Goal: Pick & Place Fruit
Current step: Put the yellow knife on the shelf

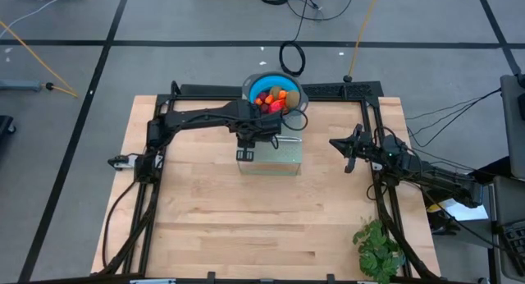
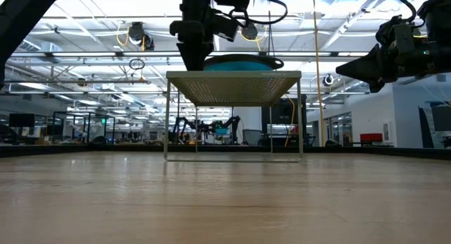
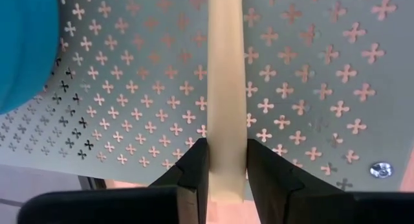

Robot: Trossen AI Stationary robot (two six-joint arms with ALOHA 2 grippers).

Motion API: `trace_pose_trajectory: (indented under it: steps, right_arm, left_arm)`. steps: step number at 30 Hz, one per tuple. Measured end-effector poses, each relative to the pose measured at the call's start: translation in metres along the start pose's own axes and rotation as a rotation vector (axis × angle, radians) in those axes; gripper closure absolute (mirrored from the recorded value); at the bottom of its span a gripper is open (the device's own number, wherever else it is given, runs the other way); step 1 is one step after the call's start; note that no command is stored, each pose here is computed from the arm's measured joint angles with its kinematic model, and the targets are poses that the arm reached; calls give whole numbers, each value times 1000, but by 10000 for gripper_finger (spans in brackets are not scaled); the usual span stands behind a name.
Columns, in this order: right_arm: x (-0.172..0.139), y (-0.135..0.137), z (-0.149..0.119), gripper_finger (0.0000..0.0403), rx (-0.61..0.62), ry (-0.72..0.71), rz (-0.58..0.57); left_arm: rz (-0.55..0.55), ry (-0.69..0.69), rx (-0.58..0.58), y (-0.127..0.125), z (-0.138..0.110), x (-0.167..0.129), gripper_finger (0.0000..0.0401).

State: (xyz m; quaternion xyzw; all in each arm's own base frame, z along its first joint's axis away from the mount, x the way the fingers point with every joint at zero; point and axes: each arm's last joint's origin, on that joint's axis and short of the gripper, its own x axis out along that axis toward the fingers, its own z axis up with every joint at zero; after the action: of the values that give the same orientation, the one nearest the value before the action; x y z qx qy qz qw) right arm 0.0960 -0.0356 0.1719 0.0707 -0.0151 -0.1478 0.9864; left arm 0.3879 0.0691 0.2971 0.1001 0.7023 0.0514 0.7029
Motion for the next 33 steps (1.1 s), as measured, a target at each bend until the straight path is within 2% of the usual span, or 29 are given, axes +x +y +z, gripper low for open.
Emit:
trace_pose_trajectory:
  steps: [33]
  right_arm:
    - [0,0,0,403,0,0,1]
  left_arm:
    - [-27,2,-29,-3,0,-1,315]
